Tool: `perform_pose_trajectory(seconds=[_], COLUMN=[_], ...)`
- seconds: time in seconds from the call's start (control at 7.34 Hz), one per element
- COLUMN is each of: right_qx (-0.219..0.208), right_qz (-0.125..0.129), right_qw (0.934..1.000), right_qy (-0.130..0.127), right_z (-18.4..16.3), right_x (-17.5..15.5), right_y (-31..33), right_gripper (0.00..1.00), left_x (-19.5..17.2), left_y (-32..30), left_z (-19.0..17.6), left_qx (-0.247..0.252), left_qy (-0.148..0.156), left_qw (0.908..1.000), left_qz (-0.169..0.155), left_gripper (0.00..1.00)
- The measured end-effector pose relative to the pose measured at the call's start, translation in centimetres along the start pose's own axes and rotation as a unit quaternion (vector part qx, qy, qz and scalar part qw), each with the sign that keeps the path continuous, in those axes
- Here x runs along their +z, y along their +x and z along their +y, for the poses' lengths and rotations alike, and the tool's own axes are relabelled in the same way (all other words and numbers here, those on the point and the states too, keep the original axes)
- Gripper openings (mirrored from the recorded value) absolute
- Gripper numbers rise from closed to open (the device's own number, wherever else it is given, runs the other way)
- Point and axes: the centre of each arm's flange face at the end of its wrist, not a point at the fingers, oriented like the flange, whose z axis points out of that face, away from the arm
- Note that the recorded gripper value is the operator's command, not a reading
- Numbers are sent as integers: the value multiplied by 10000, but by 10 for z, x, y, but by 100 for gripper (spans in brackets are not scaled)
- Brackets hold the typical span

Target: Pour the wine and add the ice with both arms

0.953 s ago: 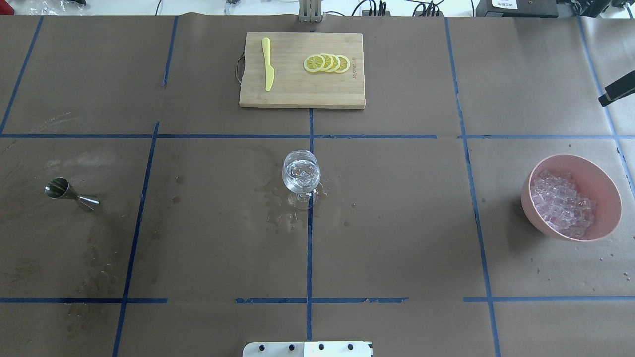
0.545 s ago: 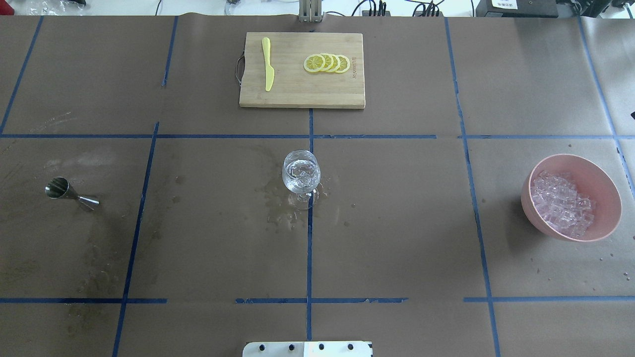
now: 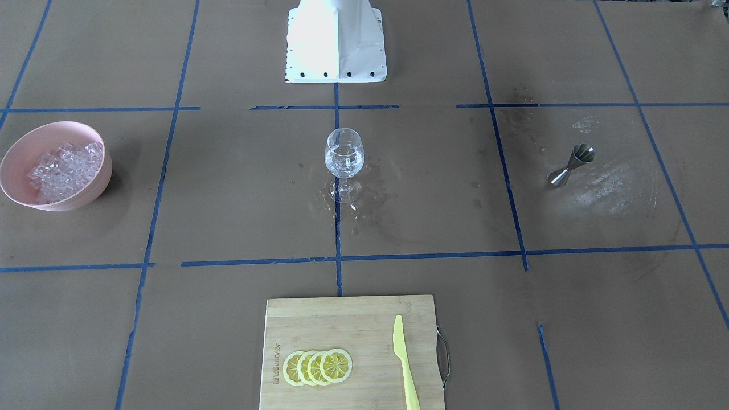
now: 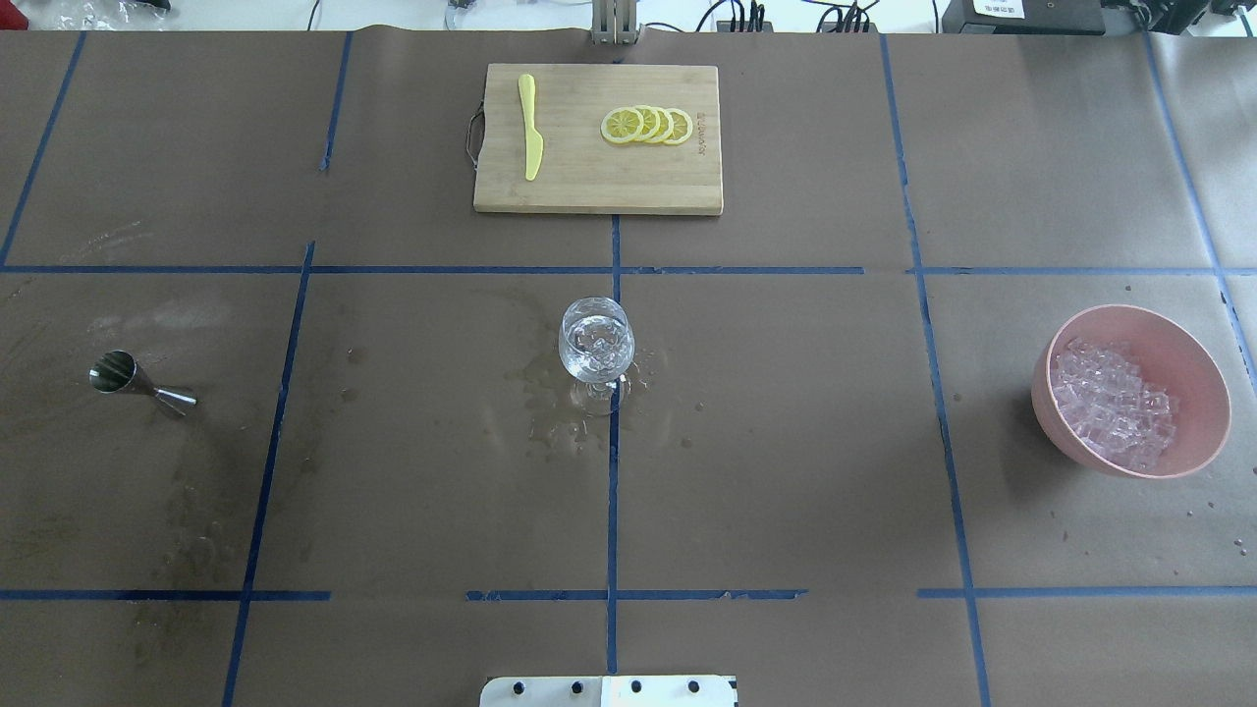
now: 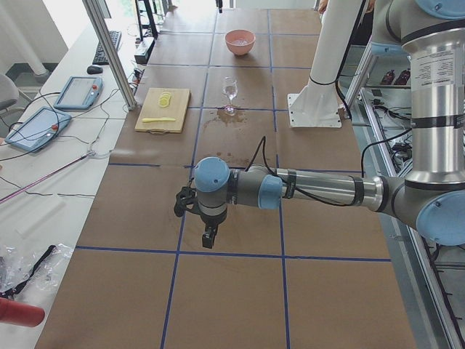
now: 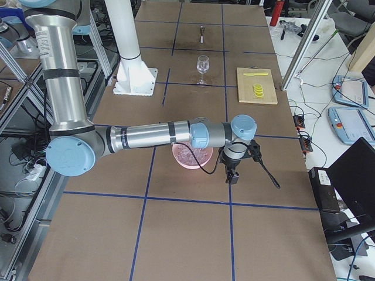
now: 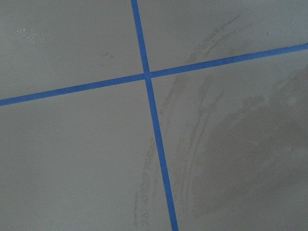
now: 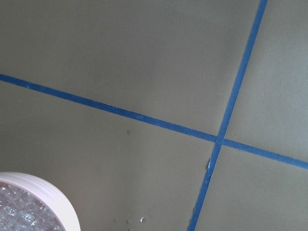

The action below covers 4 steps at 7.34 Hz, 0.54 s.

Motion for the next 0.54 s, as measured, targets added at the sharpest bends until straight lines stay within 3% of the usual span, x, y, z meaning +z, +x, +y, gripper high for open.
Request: perform_pose_trajectory(seconds=[0.27, 0.54], right_qx=[45, 369], right_qz=[-68, -108], right_qw=[10000, 9992], right_qy=[36, 49], right_z=[12, 19], right_x=[-2, -2], right_y=[-3, -5], right_gripper=[100, 100], left_x=[-3, -6], left_y=[2, 6], left_z=[9, 17], left_qx=[-5, 23], left_qy=[26, 60], left_qw=[10000, 10000], left_qz=[12, 40], left_gripper=[100, 100])
